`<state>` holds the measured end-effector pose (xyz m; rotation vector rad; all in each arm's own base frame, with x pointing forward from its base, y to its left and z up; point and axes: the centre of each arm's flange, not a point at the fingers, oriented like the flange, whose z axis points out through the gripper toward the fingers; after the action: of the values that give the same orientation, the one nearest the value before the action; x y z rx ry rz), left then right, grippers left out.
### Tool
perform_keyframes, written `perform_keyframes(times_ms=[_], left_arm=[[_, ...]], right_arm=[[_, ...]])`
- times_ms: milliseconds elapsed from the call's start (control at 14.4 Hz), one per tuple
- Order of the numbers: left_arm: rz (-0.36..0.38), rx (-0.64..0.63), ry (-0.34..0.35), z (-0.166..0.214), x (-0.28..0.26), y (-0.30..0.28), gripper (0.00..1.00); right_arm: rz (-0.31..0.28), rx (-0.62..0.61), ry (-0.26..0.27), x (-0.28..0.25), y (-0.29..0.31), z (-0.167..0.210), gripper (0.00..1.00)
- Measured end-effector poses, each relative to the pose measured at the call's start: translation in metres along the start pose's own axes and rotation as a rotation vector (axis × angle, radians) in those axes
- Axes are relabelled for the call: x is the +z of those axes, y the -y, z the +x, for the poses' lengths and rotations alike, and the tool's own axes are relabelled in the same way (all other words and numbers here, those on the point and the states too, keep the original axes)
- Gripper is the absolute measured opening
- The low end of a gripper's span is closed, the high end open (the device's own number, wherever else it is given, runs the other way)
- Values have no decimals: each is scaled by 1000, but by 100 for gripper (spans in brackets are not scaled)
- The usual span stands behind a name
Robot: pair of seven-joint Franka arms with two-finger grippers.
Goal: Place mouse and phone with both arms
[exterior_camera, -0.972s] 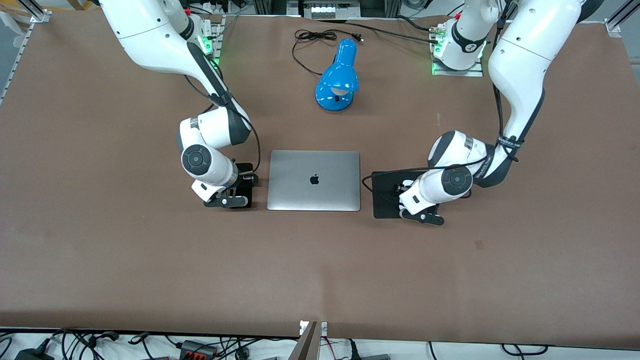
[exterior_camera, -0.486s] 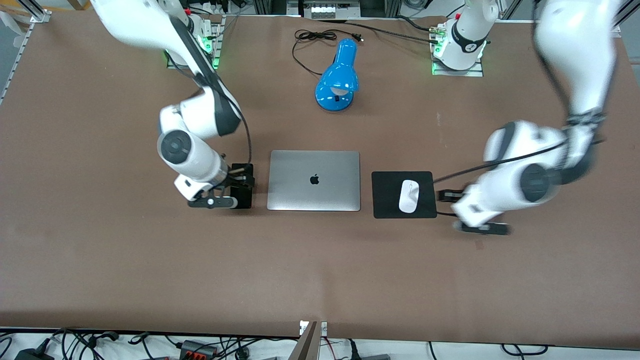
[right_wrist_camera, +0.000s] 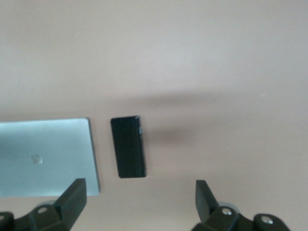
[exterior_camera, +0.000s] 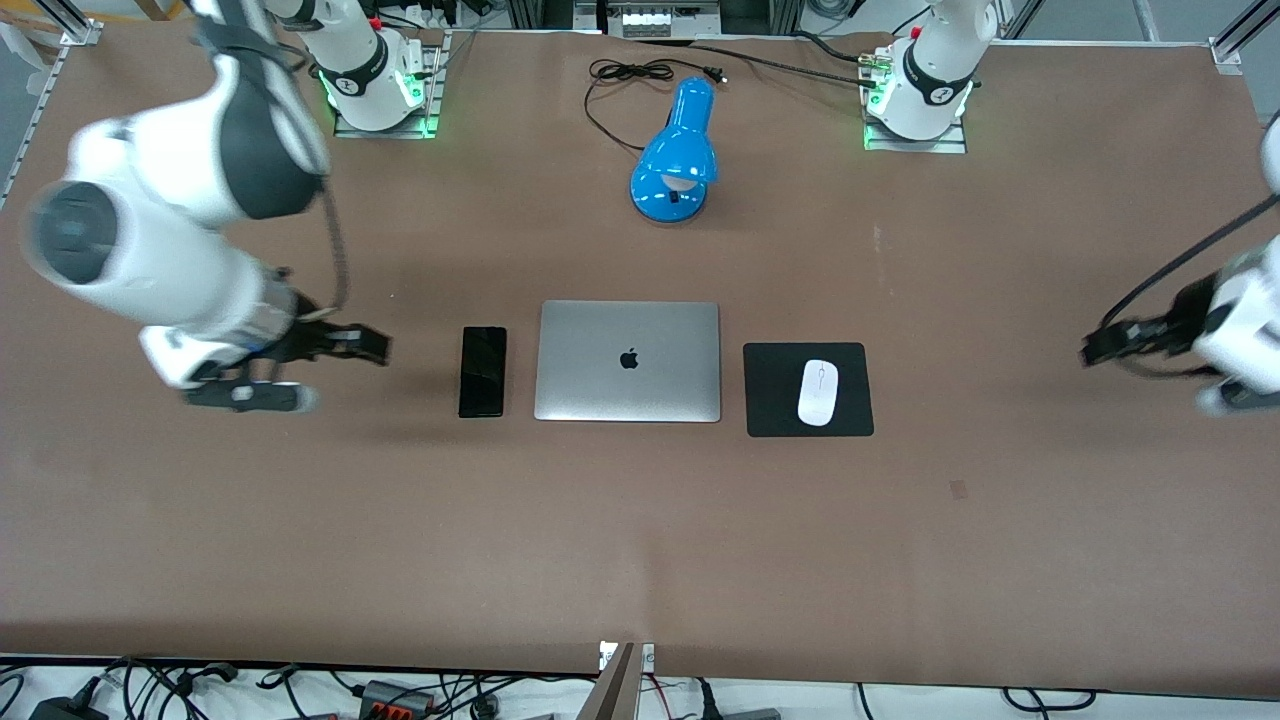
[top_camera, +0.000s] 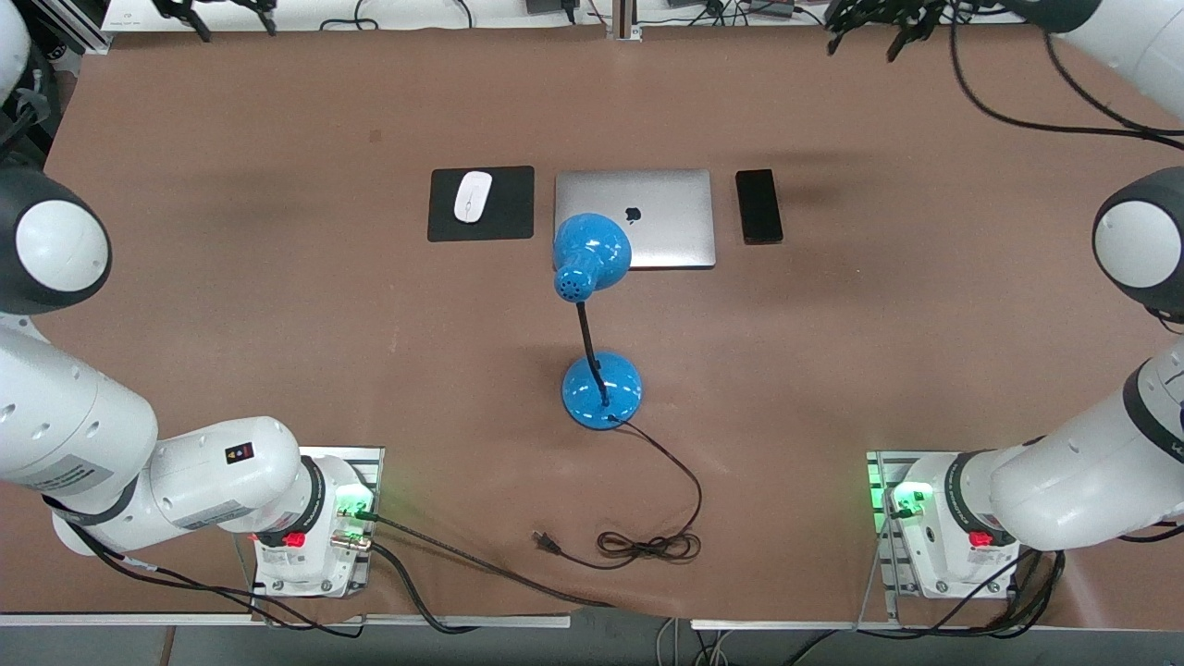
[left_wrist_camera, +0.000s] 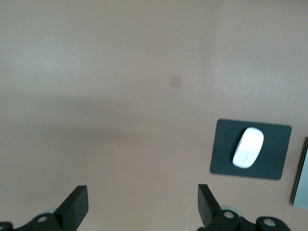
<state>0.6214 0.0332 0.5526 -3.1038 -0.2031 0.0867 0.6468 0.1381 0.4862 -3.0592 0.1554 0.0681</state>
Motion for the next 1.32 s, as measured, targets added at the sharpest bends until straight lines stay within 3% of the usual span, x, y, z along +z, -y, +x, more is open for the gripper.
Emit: perform_keyframes(times_ms=[486,625,903,1319], left_arm=[[27,45,48,-41,-13,-48,100],[-5,27,71,-44,-6,-43,100],[-30,14,68,-43,-5,-28,100],[8,20,43,-51,-16,-42,100]], right_arm=[[26,-29,-94,-69,-131,18,100],[5,-63,-115,-89,-157,12,100],[-64,-95,-135,-102,-156,6,100],[-75,-94,-121,-90,-163,-19,100]])
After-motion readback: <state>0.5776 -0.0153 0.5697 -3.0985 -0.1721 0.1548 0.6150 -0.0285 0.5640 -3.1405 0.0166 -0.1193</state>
